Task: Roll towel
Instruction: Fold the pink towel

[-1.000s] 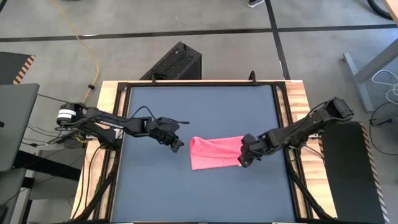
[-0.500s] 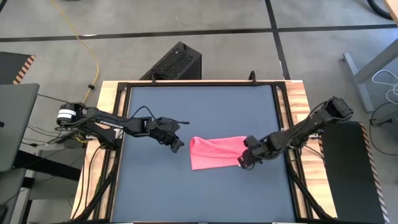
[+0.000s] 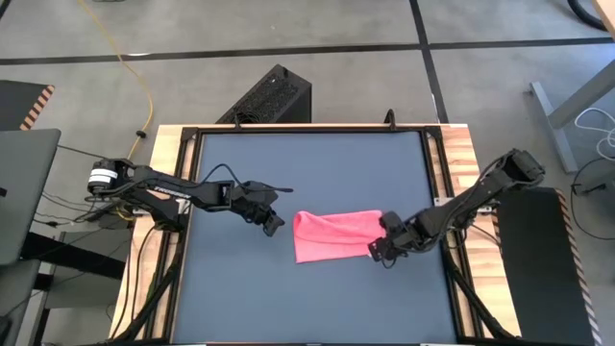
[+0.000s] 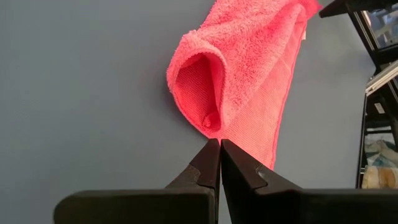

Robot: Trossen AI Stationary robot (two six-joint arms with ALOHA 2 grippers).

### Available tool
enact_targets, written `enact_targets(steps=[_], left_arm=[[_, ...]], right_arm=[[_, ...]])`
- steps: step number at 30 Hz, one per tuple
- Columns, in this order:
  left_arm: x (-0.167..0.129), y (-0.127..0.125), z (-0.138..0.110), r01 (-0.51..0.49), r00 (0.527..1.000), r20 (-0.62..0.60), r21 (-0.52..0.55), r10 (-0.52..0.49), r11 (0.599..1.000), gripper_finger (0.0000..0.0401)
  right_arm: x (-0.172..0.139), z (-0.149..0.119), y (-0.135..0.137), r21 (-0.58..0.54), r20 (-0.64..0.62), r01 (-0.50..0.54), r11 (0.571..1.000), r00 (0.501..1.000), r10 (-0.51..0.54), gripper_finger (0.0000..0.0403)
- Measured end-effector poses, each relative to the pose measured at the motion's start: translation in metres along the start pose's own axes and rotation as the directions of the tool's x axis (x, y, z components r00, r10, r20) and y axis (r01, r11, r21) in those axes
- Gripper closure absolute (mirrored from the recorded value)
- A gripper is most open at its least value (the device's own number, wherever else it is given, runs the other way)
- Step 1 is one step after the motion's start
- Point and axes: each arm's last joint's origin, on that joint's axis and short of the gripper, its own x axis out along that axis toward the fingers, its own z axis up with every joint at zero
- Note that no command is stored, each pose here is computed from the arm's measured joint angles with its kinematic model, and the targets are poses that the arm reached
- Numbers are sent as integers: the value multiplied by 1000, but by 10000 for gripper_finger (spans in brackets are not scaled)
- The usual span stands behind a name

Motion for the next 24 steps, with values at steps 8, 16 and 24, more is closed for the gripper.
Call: enact_targets(steps=[8, 16, 24], left_arm=[[0, 0, 0, 1, 1000, 1, -2, -1, 1000, 401], [0, 0, 0, 1, 1000, 1, -5, -1, 1000, 401], [0, 0, 0, 2, 1000, 1, -5, -2, 1000, 401]], right_arm=[[0, 3, 0, 1, 10, 2, 1000, 1000, -2, 261], [0, -4, 0, -21, -44, -3, 1000, 999, 2, 333], [0, -1, -1, -26, -11, 7, 1000, 1000, -7, 325]])
